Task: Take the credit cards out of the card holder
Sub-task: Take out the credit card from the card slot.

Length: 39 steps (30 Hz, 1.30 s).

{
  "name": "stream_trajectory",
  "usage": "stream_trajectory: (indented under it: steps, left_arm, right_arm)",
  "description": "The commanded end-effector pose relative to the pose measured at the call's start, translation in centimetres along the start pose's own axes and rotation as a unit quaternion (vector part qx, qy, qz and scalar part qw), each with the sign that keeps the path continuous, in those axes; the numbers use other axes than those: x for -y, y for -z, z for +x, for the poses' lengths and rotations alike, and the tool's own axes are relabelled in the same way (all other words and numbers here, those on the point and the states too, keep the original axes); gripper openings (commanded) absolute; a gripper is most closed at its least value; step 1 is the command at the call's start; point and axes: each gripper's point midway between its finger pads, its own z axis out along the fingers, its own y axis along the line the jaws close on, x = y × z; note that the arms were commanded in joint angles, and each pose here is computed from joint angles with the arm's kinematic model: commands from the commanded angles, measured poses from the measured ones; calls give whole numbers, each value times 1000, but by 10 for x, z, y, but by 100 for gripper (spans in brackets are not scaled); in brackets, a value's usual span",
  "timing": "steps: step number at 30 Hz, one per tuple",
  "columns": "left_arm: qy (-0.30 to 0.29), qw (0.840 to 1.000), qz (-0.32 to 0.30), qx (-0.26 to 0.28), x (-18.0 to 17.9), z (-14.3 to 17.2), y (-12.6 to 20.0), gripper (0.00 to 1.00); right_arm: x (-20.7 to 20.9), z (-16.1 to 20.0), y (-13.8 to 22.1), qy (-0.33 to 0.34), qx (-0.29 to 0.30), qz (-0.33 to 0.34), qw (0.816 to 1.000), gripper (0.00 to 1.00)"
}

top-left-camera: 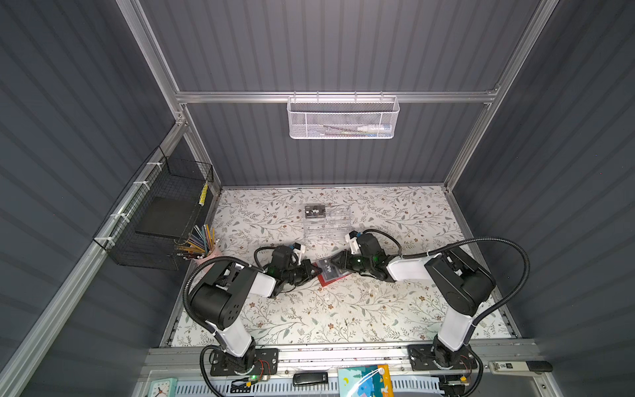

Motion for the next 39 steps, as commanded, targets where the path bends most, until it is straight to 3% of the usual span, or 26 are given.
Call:
stream_trajectory:
  steps: [1,8,11,13,24,33,39]
  left_arm:
    - [-14,1000,-8,-4,-2,-1,-5,0]
    - [-15,999,-29,-7,-10,0,-4,0]
    - [-20,999,-45,-6,-12,0,-1,9]
    - [-20,999,-51,-4,-11,-1,2,20]
    - [-17,994,-105,18,-13,-11,21,24]
    - [-22,997,-68,40,23,-26,33,58]
    - [-3,999,-27,42,42,-41,21,73]
  right_arm:
    - [23,24,-7,-4,-41,48,998,41]
    - [35,19,-9,0,-34,91,995,40]
    - [35,17,-7,1,-29,93,995,41]
    - [35,17,-8,1,-29,94,995,41]
    - [27,20,-2,21,-17,94,995,41]
    - [11,21,8,13,-1,49,999,41]
    - [11,24,16,10,5,45,999,41]
